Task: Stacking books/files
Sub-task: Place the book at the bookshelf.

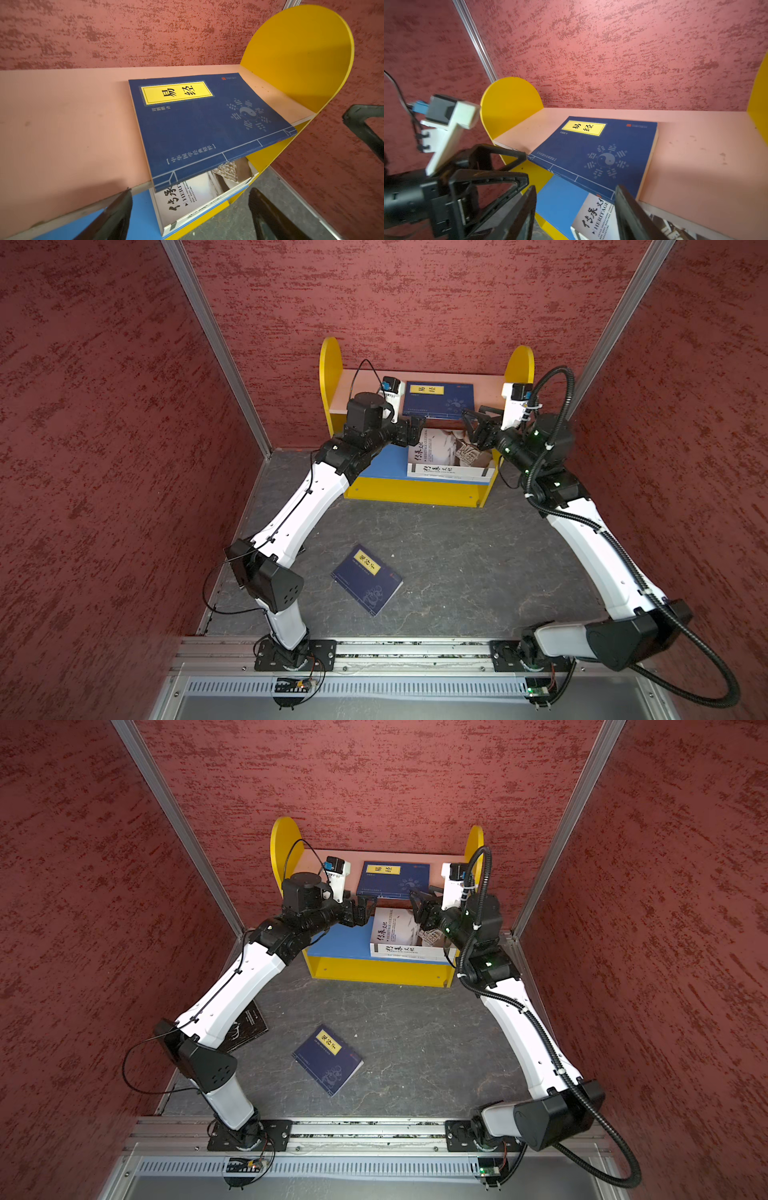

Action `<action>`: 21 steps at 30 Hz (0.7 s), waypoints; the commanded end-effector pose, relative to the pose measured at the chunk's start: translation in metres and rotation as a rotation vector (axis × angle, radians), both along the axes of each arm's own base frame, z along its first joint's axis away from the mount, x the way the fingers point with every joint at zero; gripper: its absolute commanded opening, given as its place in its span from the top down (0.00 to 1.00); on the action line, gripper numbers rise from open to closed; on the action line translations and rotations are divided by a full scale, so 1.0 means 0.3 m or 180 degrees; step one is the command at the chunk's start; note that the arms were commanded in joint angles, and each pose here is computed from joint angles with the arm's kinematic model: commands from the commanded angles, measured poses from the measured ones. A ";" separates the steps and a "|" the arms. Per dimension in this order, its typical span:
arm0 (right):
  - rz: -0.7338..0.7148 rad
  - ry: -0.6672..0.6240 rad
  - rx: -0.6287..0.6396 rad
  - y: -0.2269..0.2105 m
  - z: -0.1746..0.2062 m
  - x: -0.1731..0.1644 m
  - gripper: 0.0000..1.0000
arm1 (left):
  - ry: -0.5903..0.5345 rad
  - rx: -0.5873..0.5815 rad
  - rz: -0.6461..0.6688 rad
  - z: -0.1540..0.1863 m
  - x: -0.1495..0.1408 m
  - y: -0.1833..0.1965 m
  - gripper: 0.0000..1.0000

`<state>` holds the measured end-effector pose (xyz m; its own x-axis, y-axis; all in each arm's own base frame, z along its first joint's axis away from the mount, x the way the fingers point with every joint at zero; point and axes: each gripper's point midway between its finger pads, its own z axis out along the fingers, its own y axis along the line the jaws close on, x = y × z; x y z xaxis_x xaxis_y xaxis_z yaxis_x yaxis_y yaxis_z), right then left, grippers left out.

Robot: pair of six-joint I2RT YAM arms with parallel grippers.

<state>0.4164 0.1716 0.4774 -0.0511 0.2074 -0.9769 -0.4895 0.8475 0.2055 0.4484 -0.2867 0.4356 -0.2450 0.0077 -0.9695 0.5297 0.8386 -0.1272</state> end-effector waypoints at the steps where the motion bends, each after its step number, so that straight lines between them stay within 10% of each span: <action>1: -0.0386 -0.0165 -0.0437 -0.037 -0.005 0.038 0.41 | -0.0425 0.0317 0.0203 0.048 0.019 -0.009 0.16; 21: -0.0347 -0.0026 -0.0718 0.014 -0.110 0.141 0.50 | -0.0690 0.0697 0.0495 0.021 0.093 -0.038 0.19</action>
<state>0.4579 0.1720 0.4435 -0.0330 0.0201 -0.9993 -0.3859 0.9220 0.0313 0.4723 -0.2988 0.4389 -0.0647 0.1863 -0.9804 0.4077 0.9016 0.1444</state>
